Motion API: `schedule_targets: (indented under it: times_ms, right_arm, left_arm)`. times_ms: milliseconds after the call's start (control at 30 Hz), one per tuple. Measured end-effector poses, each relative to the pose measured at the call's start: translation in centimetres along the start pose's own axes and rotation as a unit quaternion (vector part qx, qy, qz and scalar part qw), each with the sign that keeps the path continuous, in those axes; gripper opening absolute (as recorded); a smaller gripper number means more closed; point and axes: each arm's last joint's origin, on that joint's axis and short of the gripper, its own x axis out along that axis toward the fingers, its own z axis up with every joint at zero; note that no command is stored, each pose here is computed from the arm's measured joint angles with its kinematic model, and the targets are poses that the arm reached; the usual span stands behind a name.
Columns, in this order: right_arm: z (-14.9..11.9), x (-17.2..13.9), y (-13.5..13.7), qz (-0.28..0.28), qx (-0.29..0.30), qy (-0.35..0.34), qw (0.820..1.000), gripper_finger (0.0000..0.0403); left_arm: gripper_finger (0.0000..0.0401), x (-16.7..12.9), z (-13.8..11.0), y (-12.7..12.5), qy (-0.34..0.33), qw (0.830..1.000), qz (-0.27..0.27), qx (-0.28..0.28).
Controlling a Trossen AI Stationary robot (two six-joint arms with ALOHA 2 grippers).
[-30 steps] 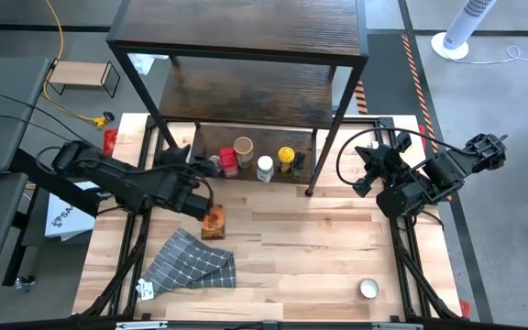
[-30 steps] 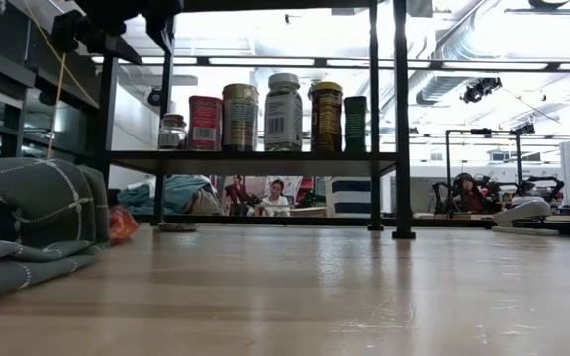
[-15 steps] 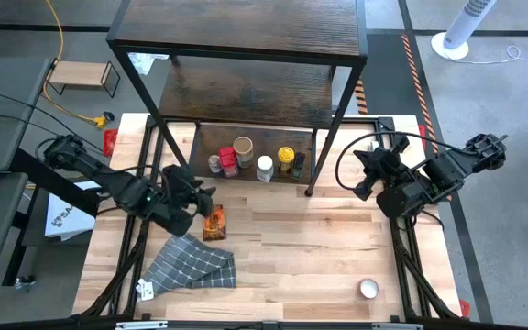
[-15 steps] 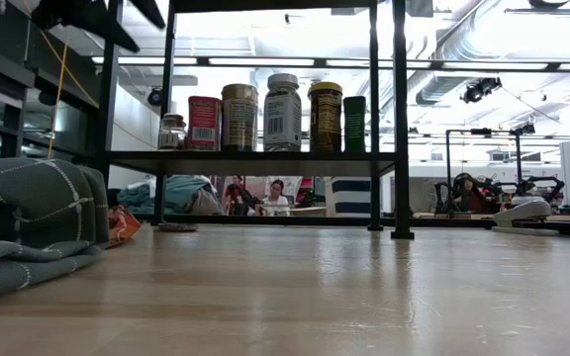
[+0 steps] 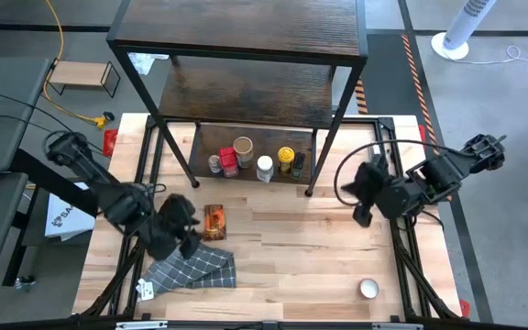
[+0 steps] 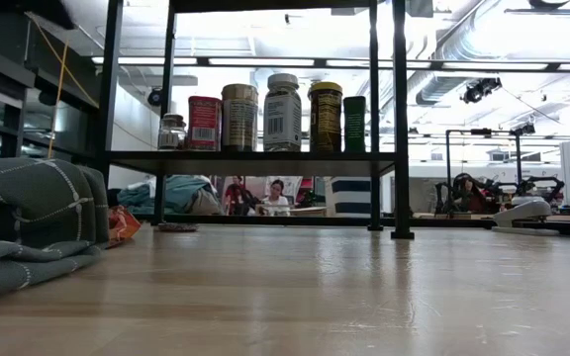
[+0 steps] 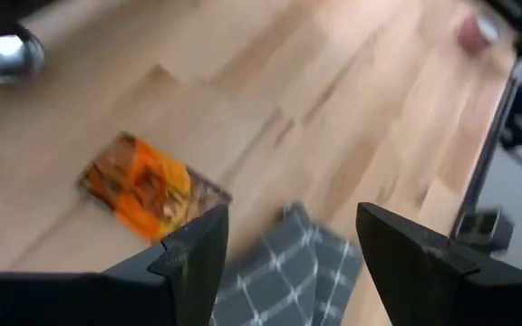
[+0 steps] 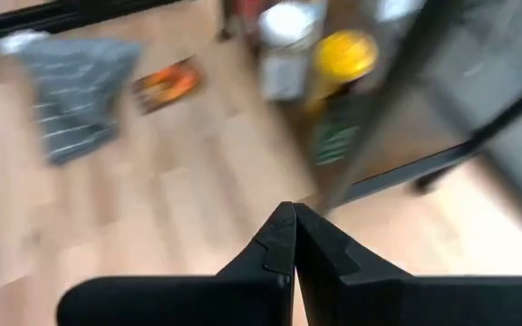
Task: Shelf spices
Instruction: Put the orange seasoning pack on the shelf
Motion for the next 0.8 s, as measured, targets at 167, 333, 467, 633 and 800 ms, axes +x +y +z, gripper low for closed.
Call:
schedule_targets:
  times_ms: [167,333,467,633,800]
  right_arm:
    - [-0.4,1.7,1.6,0.021,0.050,0.056,0.997,0.0000]
    - [-2.1,4.9,3.3,-0.007,0.100,0.105,0.989,0.0000]
    - [-4.8,8.6,4.4,0.016,0.150,0.137,0.979,0.0000]
    - [-7.0,13.3,5.8,0.129,0.231,0.063,0.962,0.0000]
    - [-7.8,16.3,5.7,0.221,0.305,-0.037,0.926,0.0000]
  left_arm:
    - [0.0239,1.1,-4.2,0.5,0.038,0.999,0.012,0.014]
    - [0.0239,3.0,-7.2,1.8,0.027,0.997,0.010,-0.075]
    - [0.0239,4.7,-7.4,3.6,0.010,0.984,0.053,-0.167]
    - [0.0229,6.8,-6.4,5.3,0.032,0.963,0.105,-0.244]
    - [0.0183,8.6,-5.3,6.2,0.091,0.948,0.112,-0.282]
